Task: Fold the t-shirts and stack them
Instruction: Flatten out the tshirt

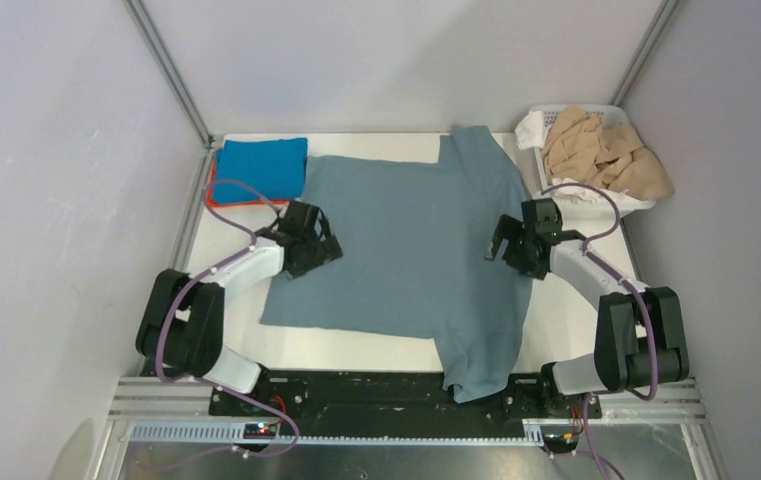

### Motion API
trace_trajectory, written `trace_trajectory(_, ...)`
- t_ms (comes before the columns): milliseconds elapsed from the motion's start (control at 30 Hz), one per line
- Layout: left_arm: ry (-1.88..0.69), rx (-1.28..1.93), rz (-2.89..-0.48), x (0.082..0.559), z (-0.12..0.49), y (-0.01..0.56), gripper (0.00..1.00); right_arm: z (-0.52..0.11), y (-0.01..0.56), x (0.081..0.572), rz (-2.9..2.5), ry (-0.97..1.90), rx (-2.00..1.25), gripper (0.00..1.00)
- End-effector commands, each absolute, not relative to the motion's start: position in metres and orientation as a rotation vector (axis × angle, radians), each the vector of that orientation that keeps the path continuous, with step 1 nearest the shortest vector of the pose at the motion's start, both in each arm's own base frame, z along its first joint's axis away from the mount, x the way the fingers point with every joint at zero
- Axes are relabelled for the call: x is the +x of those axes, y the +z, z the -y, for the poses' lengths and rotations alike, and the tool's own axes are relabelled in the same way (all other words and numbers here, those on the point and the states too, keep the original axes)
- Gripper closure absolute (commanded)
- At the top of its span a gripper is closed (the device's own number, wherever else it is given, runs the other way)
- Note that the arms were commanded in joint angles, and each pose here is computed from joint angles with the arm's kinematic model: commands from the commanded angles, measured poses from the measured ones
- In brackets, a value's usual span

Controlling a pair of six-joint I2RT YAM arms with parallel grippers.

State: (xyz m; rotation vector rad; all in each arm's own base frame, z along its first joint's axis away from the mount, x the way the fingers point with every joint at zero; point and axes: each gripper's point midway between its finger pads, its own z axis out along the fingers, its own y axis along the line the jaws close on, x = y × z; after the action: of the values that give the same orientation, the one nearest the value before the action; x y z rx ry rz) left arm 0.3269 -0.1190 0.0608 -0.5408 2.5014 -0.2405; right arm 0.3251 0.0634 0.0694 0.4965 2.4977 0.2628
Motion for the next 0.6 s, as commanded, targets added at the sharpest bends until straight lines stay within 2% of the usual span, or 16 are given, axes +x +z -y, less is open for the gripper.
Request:
trace_trajectory(0,-0.268,-0.538,-2.482,0.312,0.123,0.05,0.0,-0.066,0.054,0.323,-2.481,0.256,0.529,0.01)
trace_trajectory(233,-0.202,-0.595,-2.54,0.3,0.112,0.013,0.0,-0.042,0.019,0.316,-2.554,0.087,0.629,0.01)
trace_trajectory(333,-0.162,-0.632,-2.55,0.296,0.102,0.004,0.0,-0.027,0.022,0.319,-2.531,0.081,0.697,0.01)
trace_trajectory(467,-0.115,-0.675,-2.548,0.287,0.088,-0.003,0.0,0.008,0.04,0.324,-2.458,-0.077,0.768,0.01)
trace_trajectory(567,-0.152,-0.661,-2.544,0.289,0.09,0.003,0.0,0.008,0.047,0.335,-2.442,-0.04,0.708,0.0)
